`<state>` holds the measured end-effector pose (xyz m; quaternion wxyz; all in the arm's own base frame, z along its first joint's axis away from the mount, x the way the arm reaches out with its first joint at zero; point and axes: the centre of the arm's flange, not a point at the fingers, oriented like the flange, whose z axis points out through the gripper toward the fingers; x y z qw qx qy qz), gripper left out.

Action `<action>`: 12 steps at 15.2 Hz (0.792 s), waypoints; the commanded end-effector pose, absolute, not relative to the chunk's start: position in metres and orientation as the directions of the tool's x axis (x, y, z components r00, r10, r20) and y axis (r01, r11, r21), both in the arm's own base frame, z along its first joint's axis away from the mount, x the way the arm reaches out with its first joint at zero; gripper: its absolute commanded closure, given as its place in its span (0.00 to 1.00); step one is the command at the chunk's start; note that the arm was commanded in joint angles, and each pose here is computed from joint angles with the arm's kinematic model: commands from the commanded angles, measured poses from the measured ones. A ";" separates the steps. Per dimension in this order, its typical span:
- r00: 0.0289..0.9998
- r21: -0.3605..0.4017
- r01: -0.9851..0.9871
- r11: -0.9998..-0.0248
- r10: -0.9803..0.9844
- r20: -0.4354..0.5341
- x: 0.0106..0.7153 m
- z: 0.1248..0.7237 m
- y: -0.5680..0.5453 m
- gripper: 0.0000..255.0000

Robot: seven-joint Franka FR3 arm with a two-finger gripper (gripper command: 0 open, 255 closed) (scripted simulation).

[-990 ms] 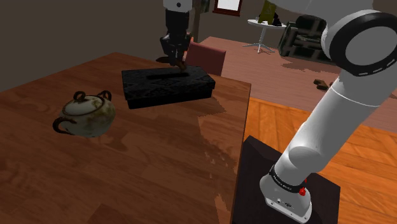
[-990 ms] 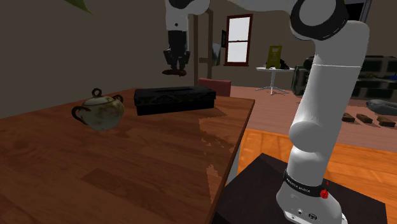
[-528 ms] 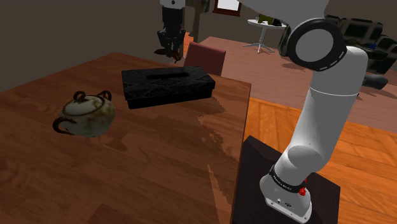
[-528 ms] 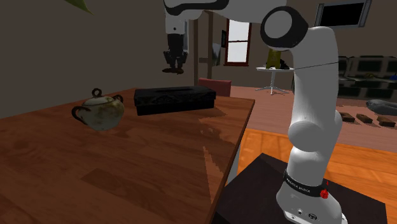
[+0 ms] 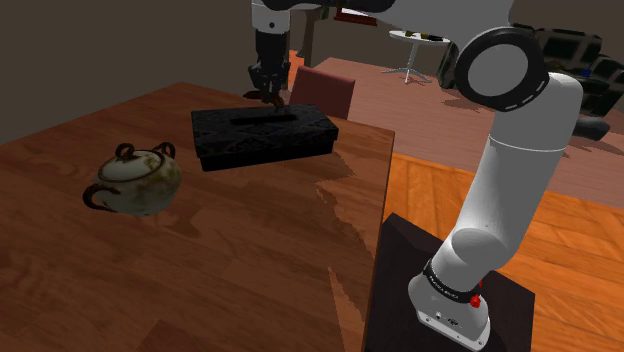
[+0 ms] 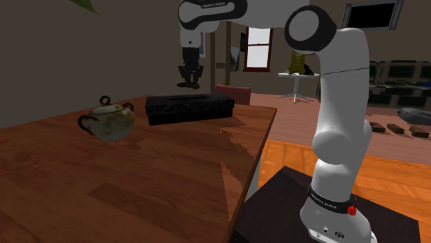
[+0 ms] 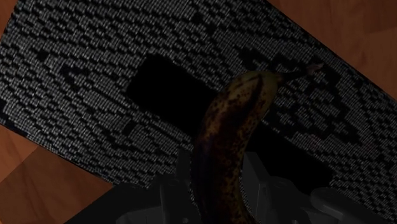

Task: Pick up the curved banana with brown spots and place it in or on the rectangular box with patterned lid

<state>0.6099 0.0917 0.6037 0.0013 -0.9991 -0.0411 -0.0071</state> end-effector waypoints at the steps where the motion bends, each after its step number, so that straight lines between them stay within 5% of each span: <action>1: 0.997 -0.002 0.082 -0.997 0.082 0.015 0.610 0.593 0.093 1.00; 12: 0.997 -0.002 0.082 -0.997 0.082 0.015 0.610 0.572 0.093 1.00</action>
